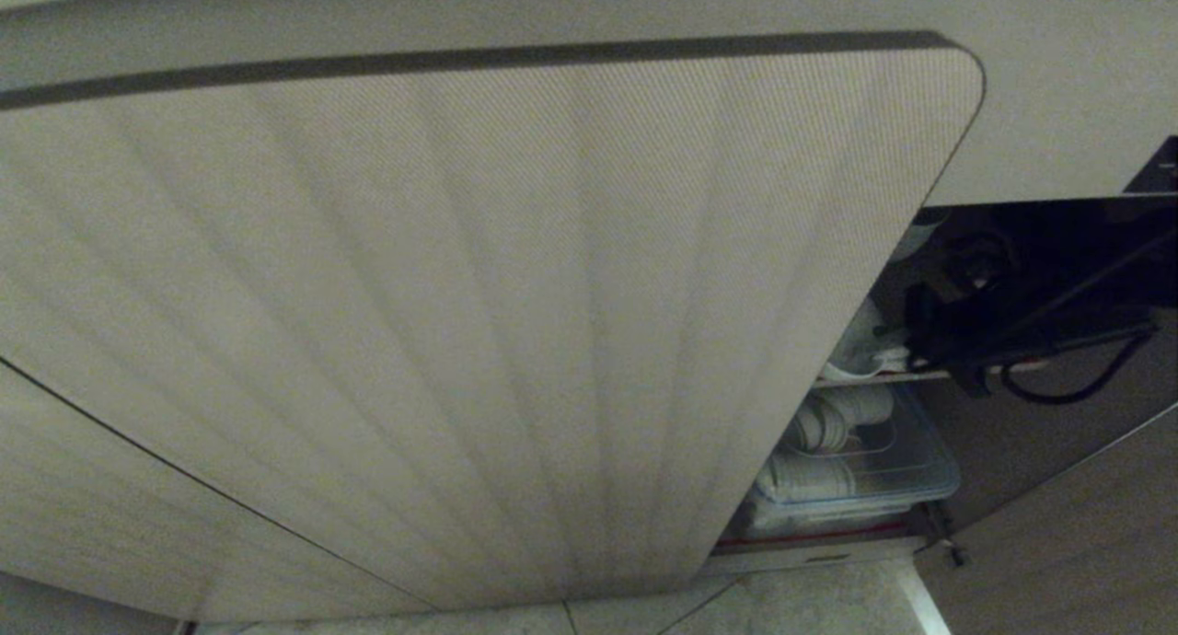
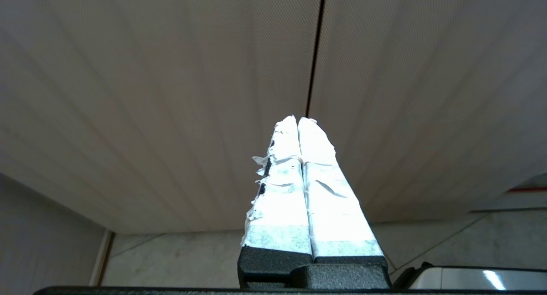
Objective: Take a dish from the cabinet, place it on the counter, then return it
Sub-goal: Take the bowl from the cabinet
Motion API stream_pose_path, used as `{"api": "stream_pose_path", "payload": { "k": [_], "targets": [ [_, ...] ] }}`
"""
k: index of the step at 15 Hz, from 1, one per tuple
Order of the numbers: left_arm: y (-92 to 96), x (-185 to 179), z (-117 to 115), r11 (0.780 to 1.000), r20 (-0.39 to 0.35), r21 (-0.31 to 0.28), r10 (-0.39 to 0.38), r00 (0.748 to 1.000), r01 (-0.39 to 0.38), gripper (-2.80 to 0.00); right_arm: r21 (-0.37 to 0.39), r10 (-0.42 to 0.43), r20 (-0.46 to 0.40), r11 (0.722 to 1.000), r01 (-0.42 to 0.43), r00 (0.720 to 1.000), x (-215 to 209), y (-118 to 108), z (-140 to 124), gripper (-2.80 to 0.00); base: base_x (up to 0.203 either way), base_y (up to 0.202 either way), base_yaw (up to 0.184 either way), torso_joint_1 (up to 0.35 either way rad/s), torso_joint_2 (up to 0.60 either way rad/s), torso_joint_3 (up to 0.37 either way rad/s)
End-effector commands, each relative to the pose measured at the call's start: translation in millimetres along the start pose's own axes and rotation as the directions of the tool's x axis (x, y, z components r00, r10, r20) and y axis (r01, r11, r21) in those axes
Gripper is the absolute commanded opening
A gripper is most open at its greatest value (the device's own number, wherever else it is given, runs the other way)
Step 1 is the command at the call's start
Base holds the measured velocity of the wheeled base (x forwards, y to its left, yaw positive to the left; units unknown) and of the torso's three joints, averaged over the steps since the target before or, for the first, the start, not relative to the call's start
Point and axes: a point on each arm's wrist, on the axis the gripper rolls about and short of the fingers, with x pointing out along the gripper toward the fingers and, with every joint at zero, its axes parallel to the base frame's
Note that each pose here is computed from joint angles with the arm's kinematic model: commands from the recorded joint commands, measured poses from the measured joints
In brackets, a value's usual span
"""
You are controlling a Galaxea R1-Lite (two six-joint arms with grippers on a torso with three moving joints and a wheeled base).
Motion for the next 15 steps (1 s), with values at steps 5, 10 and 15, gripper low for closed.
{"api": "stream_pose_path", "payload": {
  "k": [5,10,15],
  "targets": [
    [0.0,0,0,1.000,0.000,-0.001,0.000,1.000,0.000,-2.80,-0.013,-0.039,-0.053,0.999,0.039,0.998,6,-19,-15,-2.80,0.000,0.000,0.000,-0.004,-0.01,0.004],
    [0.0,0,0,1.000,0.000,-0.001,0.000,1.000,0.000,-2.80,-0.047,-0.042,-0.073,0.998,0.039,0.996,5,-22,-21,-2.80,0.000,0.000,0.000,0.000,0.00,0.000],
    [0.0,0,0,1.000,0.000,-0.001,0.000,1.000,0.000,-2.80,-0.061,-0.049,-0.082,0.997,0.044,0.995,0,-23,-28,-2.80,0.000,0.000,0.000,0.000,0.00,0.000]
  ]
}}
